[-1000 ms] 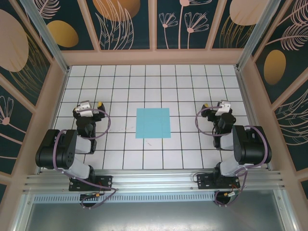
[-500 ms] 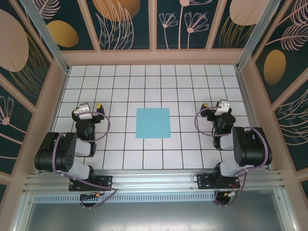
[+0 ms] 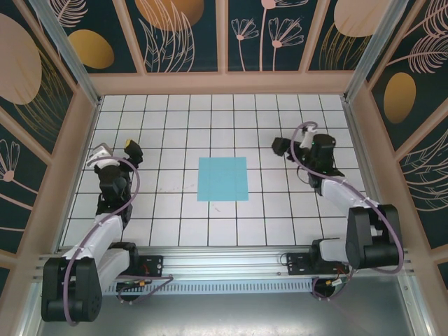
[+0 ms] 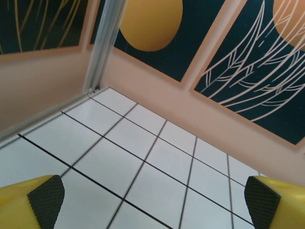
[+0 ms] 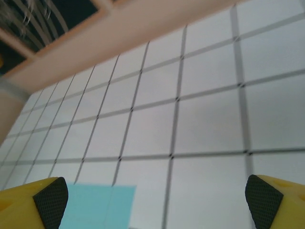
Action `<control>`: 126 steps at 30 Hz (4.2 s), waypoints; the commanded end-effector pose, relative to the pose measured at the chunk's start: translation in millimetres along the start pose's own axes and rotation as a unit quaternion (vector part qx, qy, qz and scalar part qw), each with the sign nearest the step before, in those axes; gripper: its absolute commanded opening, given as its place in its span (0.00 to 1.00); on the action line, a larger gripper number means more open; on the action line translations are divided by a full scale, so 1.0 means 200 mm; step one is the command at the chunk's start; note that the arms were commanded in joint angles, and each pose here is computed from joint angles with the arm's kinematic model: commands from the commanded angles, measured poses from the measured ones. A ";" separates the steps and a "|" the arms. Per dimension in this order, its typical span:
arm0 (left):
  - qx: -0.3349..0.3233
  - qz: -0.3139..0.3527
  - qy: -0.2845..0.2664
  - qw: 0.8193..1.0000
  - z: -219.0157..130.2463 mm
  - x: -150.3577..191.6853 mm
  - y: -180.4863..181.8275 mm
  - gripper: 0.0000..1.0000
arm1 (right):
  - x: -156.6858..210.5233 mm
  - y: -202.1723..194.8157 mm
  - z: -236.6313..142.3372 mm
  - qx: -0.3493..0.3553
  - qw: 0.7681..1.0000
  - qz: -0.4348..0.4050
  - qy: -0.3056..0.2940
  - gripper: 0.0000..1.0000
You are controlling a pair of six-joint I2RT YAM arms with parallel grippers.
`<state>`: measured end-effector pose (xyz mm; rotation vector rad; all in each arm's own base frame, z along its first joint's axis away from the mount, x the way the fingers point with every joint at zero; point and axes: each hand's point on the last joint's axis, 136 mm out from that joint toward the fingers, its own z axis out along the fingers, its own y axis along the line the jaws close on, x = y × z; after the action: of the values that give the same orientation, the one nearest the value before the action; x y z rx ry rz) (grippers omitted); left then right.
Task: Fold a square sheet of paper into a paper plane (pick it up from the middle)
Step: Move the square sheet of paper to the center of the table, then fold the square sheet of paper in half at the center of the table, then hold the square sheet of paper at the center of the table.
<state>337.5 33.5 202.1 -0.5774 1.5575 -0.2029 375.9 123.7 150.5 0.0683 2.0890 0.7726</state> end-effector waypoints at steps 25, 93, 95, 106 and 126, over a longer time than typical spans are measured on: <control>0.102 -0.140 0.315 0.933 -0.19 0.70 -0.12 0.99 | 1.25 0.72 0.48 -0.020 0.912 -0.093 0.399 0.85; 0.162 -0.123 0.393 0.897 -0.29 0.92 -0.42 0.98 | 0.87 0.53 0.30 0.150 0.901 -0.187 0.361 0.57; 0.163 -0.126 0.392 0.897 -0.29 0.91 -0.42 0.98 | 0.81 0.58 0.29 0.132 0.914 -0.172 0.343 0.52; 0.185 -0.140 0.388 0.892 -0.28 0.87 -0.50 0.99 | 0.57 0.76 0.19 -0.094 0.952 0.042 0.288 0.41; 0.274 -0.100 0.453 0.843 -0.36 1.08 -1.01 0.95 | 0.72 0.11 0.08 0.062 0.950 0.080 0.295 0.62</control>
<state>313.5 -237.0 96.9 -0.2128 2.2474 -1.1366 298.3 211.5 50.8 0.1335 2.7092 0.9340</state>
